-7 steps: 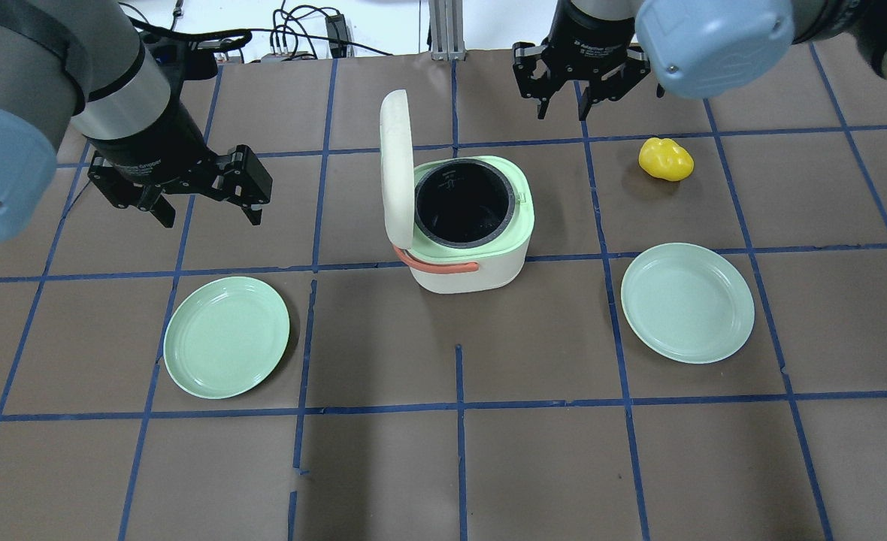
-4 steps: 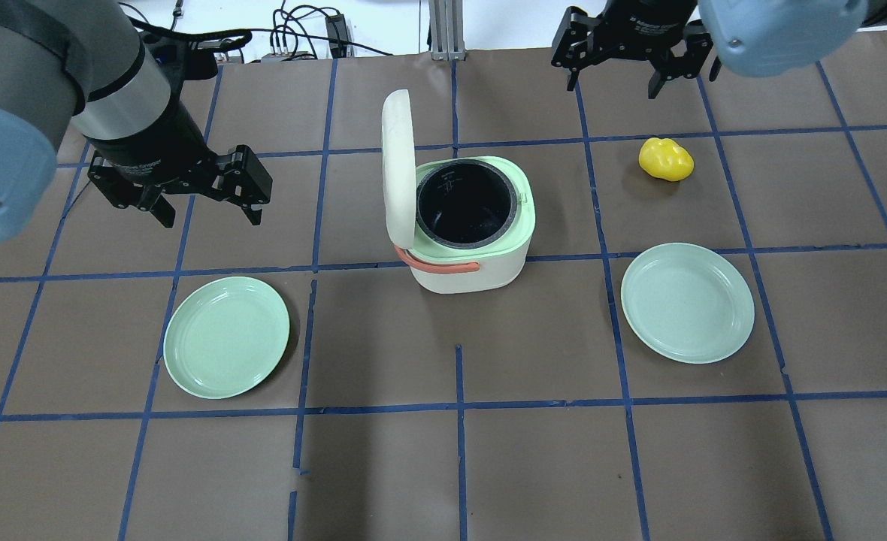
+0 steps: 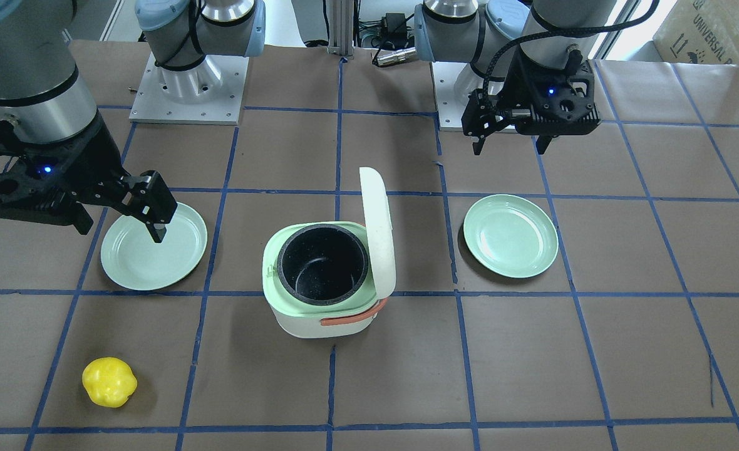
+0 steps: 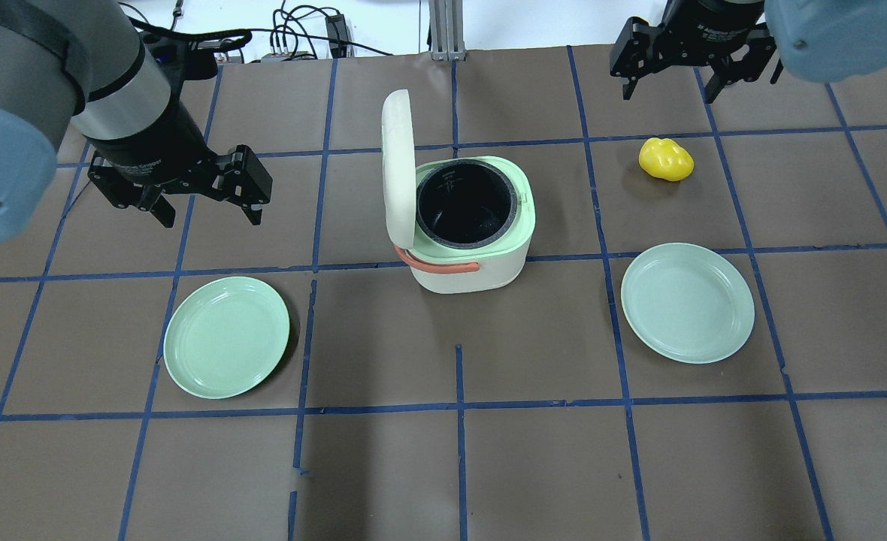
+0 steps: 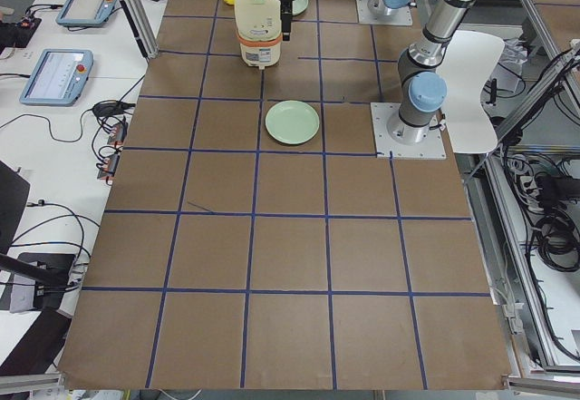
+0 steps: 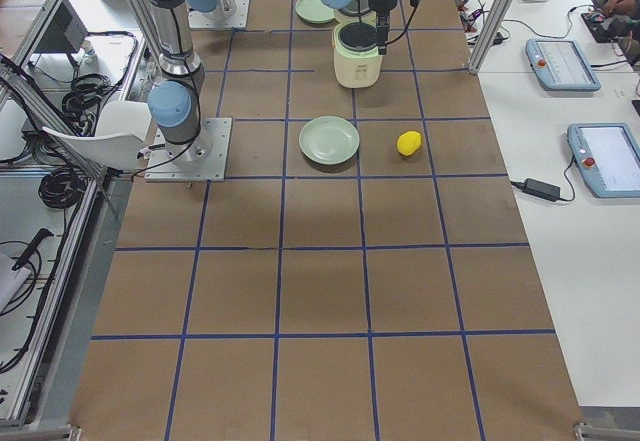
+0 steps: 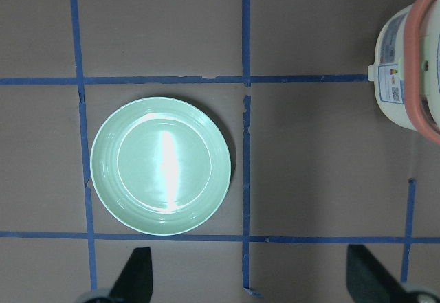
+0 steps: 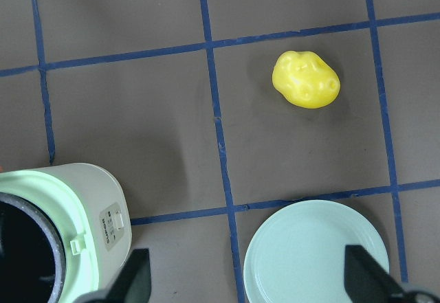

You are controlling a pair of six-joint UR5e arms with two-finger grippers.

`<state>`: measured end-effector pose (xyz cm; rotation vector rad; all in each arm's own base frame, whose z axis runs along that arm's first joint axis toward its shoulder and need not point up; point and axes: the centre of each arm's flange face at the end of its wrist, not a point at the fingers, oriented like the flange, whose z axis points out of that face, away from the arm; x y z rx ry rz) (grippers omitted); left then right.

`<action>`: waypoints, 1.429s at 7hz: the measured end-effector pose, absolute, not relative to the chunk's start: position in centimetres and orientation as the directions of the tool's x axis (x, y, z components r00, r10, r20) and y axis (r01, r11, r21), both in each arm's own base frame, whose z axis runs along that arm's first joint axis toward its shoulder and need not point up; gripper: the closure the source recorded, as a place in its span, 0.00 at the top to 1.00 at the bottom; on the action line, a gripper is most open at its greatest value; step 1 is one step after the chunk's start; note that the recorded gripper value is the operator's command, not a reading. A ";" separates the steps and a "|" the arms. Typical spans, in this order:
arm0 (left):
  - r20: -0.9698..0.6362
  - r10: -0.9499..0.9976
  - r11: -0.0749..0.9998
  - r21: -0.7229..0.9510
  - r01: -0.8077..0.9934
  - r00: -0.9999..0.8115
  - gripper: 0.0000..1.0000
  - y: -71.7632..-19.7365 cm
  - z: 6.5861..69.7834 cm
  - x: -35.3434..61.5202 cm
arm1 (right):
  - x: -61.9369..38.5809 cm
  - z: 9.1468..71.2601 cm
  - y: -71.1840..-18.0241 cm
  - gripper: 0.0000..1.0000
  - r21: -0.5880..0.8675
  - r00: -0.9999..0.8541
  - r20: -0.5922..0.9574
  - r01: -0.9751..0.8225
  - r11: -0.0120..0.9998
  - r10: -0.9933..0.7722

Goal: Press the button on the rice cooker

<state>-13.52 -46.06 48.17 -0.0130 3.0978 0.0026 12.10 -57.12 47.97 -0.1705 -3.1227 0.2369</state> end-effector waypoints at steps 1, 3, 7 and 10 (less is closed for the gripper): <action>-0.044 -0.008 1.000 0.001 -0.008 -0.999 1.00 -46.1 48.2 -13.5 | 12.1 47.7 -56.8 1.00 -0.132 -0.995 -0.005 0.102 0.986 0.102; -0.044 -0.008 1.000 0.001 -0.008 -0.999 1.00 -46.1 48.2 -13.5 | 12.4 47.2 -56.1 1.00 -0.064 -0.995 -0.027 0.100 0.993 0.098; -0.043 -0.008 1.000 0.001 -0.008 -0.999 1.00 -46.0 48.2 -13.5 | 12.7 47.5 -55.9 1.00 -0.060 -0.993 -0.055 0.103 0.993 0.100; -0.043 -0.008 1.000 0.001 -0.008 -0.999 1.00 -46.1 48.2 -13.5 | 12.7 47.5 -55.8 1.00 -0.060 -0.994 -0.058 0.098 0.993 0.094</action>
